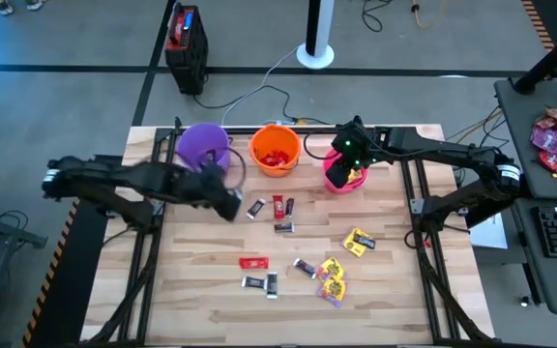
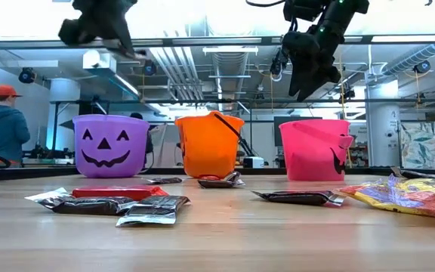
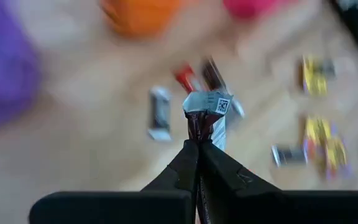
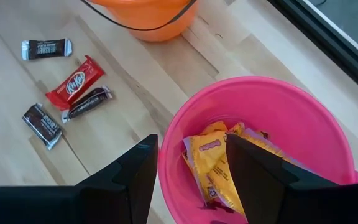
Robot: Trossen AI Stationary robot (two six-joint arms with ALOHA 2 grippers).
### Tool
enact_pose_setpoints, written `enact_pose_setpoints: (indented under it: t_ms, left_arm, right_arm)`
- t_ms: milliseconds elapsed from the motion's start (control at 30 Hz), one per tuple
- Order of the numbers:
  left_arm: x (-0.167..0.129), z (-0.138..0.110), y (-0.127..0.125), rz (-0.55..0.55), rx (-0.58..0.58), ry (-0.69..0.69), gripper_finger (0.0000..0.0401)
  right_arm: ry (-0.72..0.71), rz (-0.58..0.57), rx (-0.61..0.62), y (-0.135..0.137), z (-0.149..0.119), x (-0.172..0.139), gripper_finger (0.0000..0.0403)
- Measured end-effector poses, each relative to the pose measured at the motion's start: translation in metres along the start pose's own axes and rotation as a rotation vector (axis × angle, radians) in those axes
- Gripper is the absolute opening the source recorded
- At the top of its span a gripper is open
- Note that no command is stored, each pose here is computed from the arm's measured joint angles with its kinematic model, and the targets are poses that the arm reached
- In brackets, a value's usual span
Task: Sort candy by brand, put in halloween buckets
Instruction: Put the black candy into the violet bucket
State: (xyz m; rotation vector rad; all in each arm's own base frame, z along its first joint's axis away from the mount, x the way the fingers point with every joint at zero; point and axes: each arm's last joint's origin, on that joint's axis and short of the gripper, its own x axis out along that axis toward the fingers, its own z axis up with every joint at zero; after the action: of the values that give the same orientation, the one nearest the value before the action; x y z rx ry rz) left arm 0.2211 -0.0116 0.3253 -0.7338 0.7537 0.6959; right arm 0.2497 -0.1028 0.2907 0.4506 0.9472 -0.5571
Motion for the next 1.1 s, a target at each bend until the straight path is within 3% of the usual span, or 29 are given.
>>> enact_pose_setpoints:
  t_ms: [167, 333, 600, 767, 1100]
  left_arm:
    - [-0.039, 0.028, 0.032, 0.232, -0.042, -0.193, 0.0001]
    - [-0.05, 0.056, 0.069, 0.455, -0.041, -0.155, 0.0]
    - [-0.009, 0.091, 0.114, 0.5, -0.012, 0.047, 0.0]
    - [0.028, 0.114, 0.133, 0.43, 0.051, 0.106, 0.0]
    - [0.077, 0.128, 0.167, 0.496, 0.142, 0.321, 0.0]
  right_arm:
    - [-0.009, 0.002, 0.011, 0.0, 0.001, 0.0, 0.0183]
    - [-0.044, 0.013, 0.031, 0.001, 0.004, 0.0, 0.0183]
    - [-0.061, -0.005, 0.066, 0.001, 0.005, 0.0, 0.0183]
    - [-0.06, -0.005, 0.095, 0.001, 0.005, 0.0, 0.0183]
    - [-0.06, -0.003, 0.196, 0.001, 0.005, 0.0, 0.0183]
